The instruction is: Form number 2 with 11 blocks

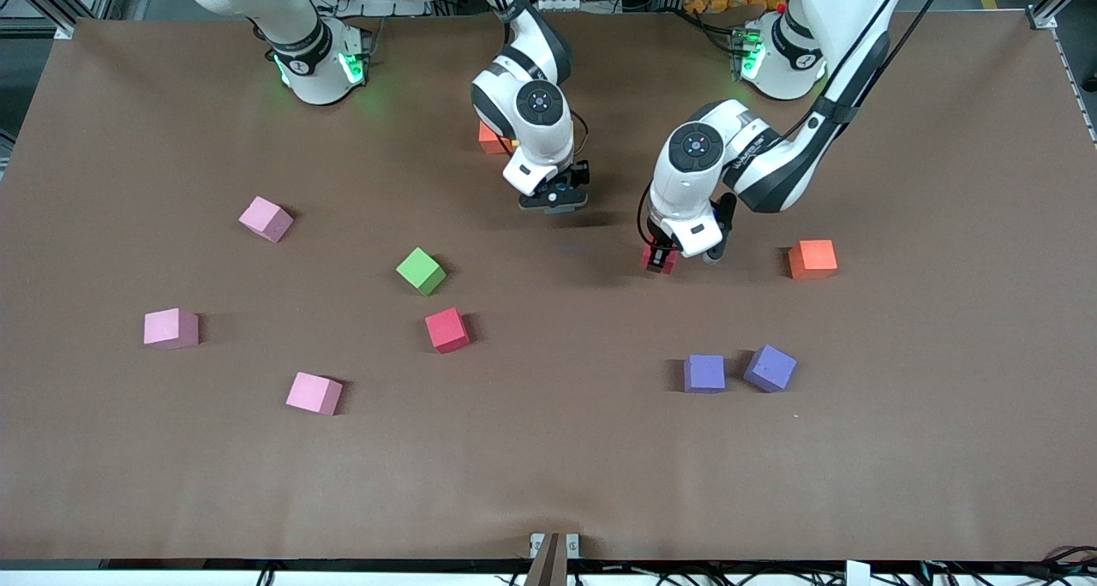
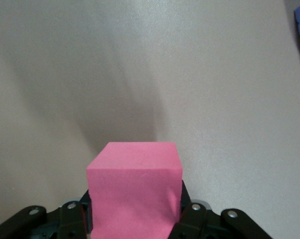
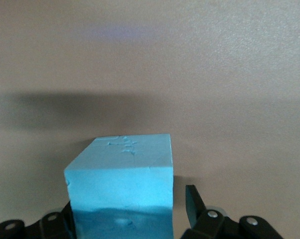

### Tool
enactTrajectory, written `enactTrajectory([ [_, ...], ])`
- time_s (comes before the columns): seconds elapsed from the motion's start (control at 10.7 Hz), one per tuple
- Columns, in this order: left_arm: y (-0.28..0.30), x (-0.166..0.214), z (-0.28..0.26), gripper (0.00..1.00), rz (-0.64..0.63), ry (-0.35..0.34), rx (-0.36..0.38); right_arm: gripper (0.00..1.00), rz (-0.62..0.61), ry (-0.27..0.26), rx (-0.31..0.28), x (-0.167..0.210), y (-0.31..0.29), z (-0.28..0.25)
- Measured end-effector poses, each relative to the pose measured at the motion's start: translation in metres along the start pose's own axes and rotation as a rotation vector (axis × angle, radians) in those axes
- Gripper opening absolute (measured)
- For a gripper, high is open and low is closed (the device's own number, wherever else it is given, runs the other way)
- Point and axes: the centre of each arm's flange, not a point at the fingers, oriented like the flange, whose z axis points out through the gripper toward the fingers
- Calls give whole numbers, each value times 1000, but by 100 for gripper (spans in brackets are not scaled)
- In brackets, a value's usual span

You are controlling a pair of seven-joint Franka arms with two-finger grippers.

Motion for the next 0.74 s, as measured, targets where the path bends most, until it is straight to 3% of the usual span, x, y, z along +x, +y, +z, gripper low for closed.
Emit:
enactTrajectory([
  [0.74,5,-12,-22,61,-21,-4,29,89,16,21,32,-1,-6,-21],
])
